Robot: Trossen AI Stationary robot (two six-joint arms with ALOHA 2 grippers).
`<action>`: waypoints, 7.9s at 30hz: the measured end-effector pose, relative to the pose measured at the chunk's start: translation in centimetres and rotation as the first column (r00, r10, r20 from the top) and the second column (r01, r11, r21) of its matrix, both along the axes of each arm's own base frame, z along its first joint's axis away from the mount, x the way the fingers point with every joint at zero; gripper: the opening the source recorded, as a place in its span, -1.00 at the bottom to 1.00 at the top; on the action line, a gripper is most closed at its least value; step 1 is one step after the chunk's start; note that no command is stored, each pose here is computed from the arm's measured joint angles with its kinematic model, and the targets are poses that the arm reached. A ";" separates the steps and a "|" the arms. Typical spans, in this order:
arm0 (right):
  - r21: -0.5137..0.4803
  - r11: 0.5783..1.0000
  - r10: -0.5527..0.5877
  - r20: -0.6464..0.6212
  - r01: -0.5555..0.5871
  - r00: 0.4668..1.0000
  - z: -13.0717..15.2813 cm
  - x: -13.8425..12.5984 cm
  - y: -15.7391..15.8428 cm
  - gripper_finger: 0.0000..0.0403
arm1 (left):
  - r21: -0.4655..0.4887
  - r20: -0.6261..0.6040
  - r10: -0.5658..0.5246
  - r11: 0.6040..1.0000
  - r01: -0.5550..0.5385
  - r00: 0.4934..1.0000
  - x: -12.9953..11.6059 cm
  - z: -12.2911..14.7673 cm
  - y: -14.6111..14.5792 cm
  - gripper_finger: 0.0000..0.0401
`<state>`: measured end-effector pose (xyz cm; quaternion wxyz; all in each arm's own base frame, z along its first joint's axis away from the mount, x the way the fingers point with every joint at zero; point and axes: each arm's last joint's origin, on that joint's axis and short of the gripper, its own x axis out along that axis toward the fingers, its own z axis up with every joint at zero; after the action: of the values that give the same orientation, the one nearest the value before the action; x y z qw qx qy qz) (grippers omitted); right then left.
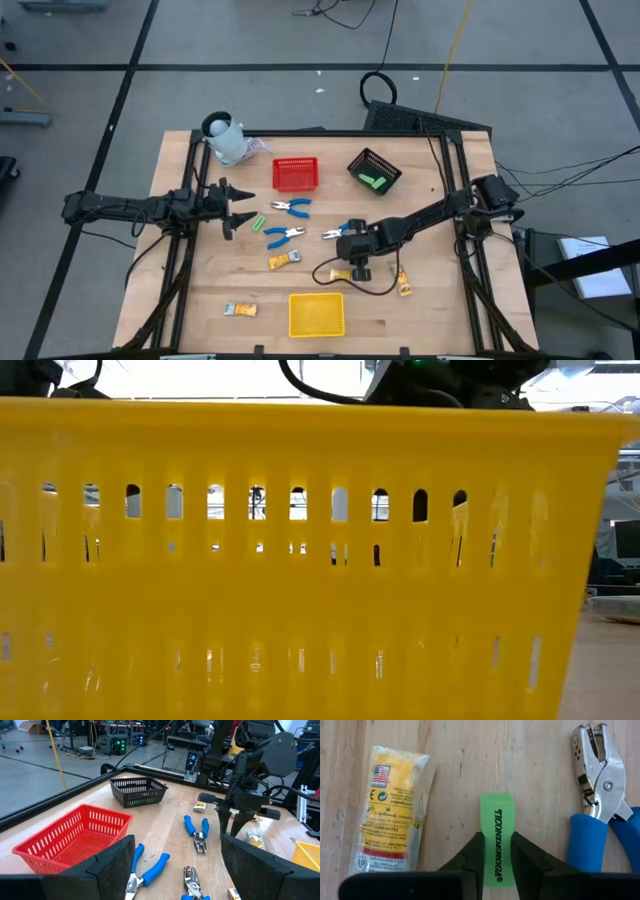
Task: Pick & Place School Supplies
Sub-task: Put the green eraser into the black bin
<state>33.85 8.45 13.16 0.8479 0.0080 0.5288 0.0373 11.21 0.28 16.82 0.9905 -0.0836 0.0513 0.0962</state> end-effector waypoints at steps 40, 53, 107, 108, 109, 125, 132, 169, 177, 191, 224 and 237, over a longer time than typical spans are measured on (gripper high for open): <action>-0.424 0.894 -0.155 0.014 0.146 0.988 6.2 -0.9 -10.7 -0.71 | 0.003 -0.011 0.017 1.000 -0.017 1.000 0.0 -0.1 0.1 0.48; -0.476 0.825 -0.318 0.052 0.304 0.947 10.0 -4.2 -16.9 -0.71 | 0.001 -0.012 0.018 1.000 -0.018 1.000 0.0 -0.1 0.1 0.48; -0.115 0.953 -0.249 0.237 0.281 0.939 6.7 -4.9 -18.2 -0.25 | -0.115 -0.101 0.045 0.992 -0.057 0.994 0.3 -1.2 0.1 0.48; -0.116 0.957 -0.234 0.243 0.267 0.941 6.7 -4.7 -17.6 -0.25 | -0.134 -0.117 0.049 0.989 -0.064 0.992 0.4 -1.4 0.1 0.48; -0.113 0.961 -0.219 0.250 0.253 0.943 6.7 -4.4 -17.0 -0.25 | -0.154 -0.134 0.050 0.986 -0.070 0.990 0.5 -1.6 0.0 0.48; -0.132 0.987 -0.048 0.314 0.094 0.948 7.2 -2.8 -7.8 -0.25 | -0.162 -0.648 0.011 0.975 -0.152 0.762 4.0 2.0 -1.9 0.48; -0.116 0.992 -0.009 0.345 0.052 0.938 7.4 -3.0 -3.9 -0.26 | -0.102 -0.819 0.014 0.980 -0.169 0.574 6.5 1.6 -3.1 0.48; -0.188 0.982 0.061 0.395 0.015 0.916 7.6 -4.9 2.9 -0.28 | -0.093 -0.920 0.092 0.893 -0.439 0.382 10.0 -2.2 -0.5 0.48; -0.187 0.982 0.065 0.395 0.010 0.916 7.6 -4.9 3.1 -0.28 | -0.090 -0.935 0.078 0.891 -0.445 0.346 10.6 -3.5 -0.4 0.48; -0.186 0.983 0.067 0.396 0.008 0.916 7.6 -4.9 3.1 -0.31 | -0.122 -0.928 0.061 0.882 -0.455 0.367 10.9 -3.6 -0.5 -0.39; -0.151 0.986 0.010 0.464 0.068 0.886 7.1 -4.4 1.8 -0.35 | 0.104 -0.893 0.218 0.951 -0.291 0.394 13.4 0.1 0.0 -0.73; 0.057 0.998 -0.064 0.793 0.031 0.606 4.5 -5.5 -3.7 -0.36 | 0.174 -0.711 0.247 0.969 -0.176 0.658 15.5 4.5 0.1 -0.74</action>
<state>28.37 4.75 17.63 0.9947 0.0203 0.0975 0.0246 26.67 0.42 21.33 0.8730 0.0005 0.4255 0.2382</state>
